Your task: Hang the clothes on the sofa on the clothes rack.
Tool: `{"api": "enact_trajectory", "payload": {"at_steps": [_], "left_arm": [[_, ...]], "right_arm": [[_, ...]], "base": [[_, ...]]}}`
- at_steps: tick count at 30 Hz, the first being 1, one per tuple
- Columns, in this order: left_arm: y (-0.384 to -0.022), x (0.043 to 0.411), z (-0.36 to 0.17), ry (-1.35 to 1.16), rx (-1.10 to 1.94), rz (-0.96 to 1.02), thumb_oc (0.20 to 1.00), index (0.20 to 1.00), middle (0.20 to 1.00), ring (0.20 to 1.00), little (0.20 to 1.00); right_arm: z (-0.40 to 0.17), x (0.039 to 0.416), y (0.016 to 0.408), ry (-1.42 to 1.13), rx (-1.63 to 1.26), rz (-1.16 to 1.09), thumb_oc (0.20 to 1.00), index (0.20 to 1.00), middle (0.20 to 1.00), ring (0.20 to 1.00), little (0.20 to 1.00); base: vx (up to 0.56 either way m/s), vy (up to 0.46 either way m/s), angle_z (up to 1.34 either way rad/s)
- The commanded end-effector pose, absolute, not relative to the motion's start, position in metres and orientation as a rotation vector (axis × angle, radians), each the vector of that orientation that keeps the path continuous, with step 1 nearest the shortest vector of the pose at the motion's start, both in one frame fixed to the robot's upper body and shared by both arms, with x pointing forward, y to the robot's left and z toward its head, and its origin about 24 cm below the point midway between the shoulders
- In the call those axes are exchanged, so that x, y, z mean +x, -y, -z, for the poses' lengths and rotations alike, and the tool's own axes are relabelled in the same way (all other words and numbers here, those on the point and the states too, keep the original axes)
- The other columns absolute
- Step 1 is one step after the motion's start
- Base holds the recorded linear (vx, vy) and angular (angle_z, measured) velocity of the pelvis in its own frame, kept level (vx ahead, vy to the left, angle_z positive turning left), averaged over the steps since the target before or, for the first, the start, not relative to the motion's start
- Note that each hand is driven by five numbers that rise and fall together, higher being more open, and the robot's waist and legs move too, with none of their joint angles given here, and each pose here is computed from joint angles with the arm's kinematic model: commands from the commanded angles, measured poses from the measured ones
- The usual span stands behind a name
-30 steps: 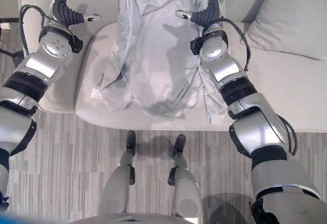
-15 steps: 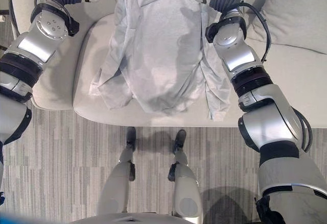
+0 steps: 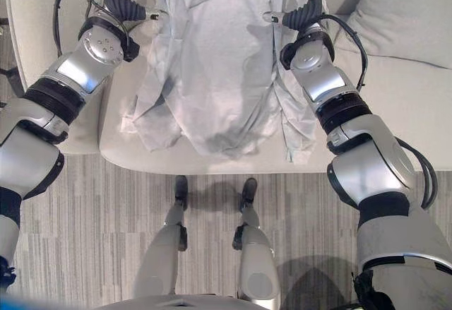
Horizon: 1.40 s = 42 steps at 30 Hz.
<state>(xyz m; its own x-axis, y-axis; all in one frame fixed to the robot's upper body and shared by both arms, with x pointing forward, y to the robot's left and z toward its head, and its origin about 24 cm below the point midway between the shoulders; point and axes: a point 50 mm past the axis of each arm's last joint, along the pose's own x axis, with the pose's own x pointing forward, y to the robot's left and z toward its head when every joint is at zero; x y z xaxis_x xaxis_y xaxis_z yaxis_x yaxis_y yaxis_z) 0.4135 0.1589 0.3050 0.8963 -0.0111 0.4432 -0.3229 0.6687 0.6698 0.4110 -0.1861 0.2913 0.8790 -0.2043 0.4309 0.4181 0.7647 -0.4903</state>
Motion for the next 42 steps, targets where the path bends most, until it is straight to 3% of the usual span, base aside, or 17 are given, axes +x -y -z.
{"api": "enact_trajectory", "payload": {"at_steps": [1, 16, 42], "left_arm": [[-0.160, 0.409, -0.353, 0.521, 0.817, -0.254, 1.000, 1.000, 1.000, 1.000, 1.000], [-0.157, 0.412, -0.353, 0.486, 0.806, -0.220, 1.000, 1.000, 1.000, 1.000, 1.000], [-0.174, 0.403, -0.396, 0.505, 0.845, -0.330, 1.000, 1.000, 1.000, 1.000, 1.000]], "right_arm": [[-0.337, 0.405, 0.186, 0.477, -0.578, 0.384, 1.000, 1.000, 1.000, 1.000, 1.000], [-0.345, 0.406, 0.168, 0.507, -0.578, 0.337, 1.000, 1.000, 1.000, 1.000, 1.000], [-0.375, 0.410, 0.142, 0.485, -0.609, 0.290, 1.000, 1.000, 1.000, 1.000, 1.000]], "base": [[0.01, -0.010, -0.07], [0.00, -0.003, -0.02], [0.00, -0.001, 0.00]]}}
